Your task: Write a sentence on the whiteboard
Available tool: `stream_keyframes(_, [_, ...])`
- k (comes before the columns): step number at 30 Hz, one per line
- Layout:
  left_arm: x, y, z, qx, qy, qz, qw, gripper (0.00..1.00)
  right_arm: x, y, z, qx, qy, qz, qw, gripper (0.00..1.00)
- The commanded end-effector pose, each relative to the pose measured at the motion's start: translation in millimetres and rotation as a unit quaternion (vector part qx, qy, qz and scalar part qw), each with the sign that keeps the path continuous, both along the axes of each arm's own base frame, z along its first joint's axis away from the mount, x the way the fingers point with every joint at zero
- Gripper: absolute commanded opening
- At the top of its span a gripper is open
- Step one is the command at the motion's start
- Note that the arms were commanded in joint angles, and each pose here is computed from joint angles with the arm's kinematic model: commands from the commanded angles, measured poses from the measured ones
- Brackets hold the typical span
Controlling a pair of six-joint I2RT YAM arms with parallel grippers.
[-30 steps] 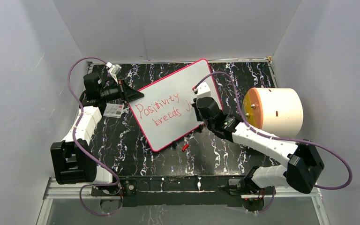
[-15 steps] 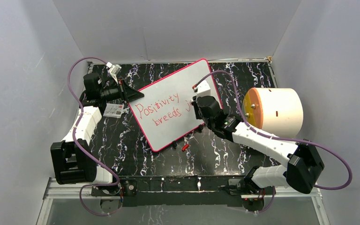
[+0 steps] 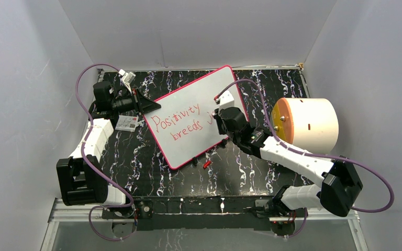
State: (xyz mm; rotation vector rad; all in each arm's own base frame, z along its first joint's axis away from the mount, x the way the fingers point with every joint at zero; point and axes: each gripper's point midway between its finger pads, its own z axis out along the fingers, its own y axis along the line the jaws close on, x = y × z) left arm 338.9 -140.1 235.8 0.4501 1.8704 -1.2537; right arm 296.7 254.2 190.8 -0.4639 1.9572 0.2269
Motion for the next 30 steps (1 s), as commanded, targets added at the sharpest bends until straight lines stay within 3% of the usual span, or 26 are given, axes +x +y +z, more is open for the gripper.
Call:
stream_keyframes(1, [9, 5, -45, 0.047, 0.039, 0.037, 0.997, 0.00, -7, 2, 3, 0.011, 0.006, 0.016, 1.000, 0.00])
stream_keyframes(13, [9, 6, -45, 0.047, 0.038, 0.037, 0.997, 0.00, 5, -20, 20, 0.007, -0.033, -0.034, 0.999, 0.00])
stream_keyframes(30, [9, 5, -45, 0.047, 0.039, 0.036, 0.997, 0.00, 16, -12, 26, 0.027, -0.046, -0.032, 0.998, 0.00])
